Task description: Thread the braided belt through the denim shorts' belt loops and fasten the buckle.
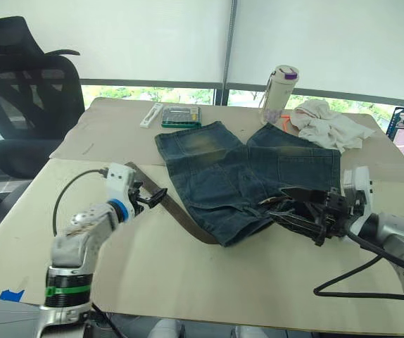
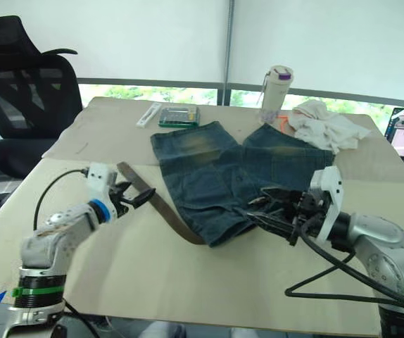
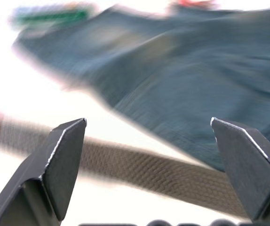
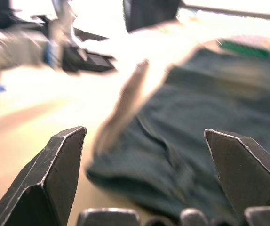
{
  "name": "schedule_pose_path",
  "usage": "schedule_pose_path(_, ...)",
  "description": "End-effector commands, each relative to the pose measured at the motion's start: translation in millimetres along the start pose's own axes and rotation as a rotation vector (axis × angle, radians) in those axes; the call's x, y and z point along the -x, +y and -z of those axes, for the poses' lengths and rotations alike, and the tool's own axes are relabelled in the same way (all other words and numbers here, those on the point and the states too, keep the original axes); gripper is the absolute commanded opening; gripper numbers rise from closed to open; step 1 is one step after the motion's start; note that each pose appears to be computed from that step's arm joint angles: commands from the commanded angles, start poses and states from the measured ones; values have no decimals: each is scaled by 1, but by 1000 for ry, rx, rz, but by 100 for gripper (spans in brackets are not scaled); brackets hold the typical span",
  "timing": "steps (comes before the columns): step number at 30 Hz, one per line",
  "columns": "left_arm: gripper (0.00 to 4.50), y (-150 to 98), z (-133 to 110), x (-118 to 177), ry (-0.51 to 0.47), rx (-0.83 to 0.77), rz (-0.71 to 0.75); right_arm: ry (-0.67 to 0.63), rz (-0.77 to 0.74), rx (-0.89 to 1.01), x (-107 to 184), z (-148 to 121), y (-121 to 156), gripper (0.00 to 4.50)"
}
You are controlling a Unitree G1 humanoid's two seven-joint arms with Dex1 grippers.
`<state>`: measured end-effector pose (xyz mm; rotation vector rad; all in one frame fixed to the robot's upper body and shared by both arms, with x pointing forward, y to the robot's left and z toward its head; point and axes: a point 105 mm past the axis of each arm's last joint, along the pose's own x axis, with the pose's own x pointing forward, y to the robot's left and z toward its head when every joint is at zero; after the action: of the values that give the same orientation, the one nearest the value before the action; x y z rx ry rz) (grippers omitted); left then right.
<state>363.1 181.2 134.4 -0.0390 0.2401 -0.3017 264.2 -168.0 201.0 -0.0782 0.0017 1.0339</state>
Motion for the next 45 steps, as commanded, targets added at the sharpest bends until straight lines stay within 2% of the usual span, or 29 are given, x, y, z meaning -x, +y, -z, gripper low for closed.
schedule_pose_path(1,450,17,-20,-13,1,-13,-254,-24,-21,25,-7,-6,2,446)
schedule_pose_path(4,450,23,-38,-23,-88,16,-355,-23,-30,28,-9,-6,2,446)
schedule_pose_path(5,450,24,-41,-27,-89,37,-378,-19,-34,34,-10,-6,2,446)
schedule_pose_path(9,450,33,-30,-40,44,103,-499,-50,-35,53,-14,-13,2,446)
schedule_pose_path(20,450,27,-1,-70,231,244,-464,-72,-17,68,-18,-11,0,446)
schedule_pose_path(25,450,25,19,-70,333,330,-475,-68,23,75,-18,-6,-4,446)
schedule_pose_path(26,409,28,21,-67,340,344,-495,-68,26,77,-18,-5,-4,450)
schedule_pose_path(27,394,30,22,-66,337,346,-504,-71,30,78,-18,-5,-4,450)
schedule_pose_path(34,163,47,29,-55,340,357,-579,-65,39,83,-18,-3,-5,450)
schedule_pose_path(39,4,51,32,-51,330,372,-592,-64,41,90,-18,-4,-8,450)
schedule_pose_path(45,4,48,27,-48,270,398,-559,-62,43,97,-19,-4,-10,450)
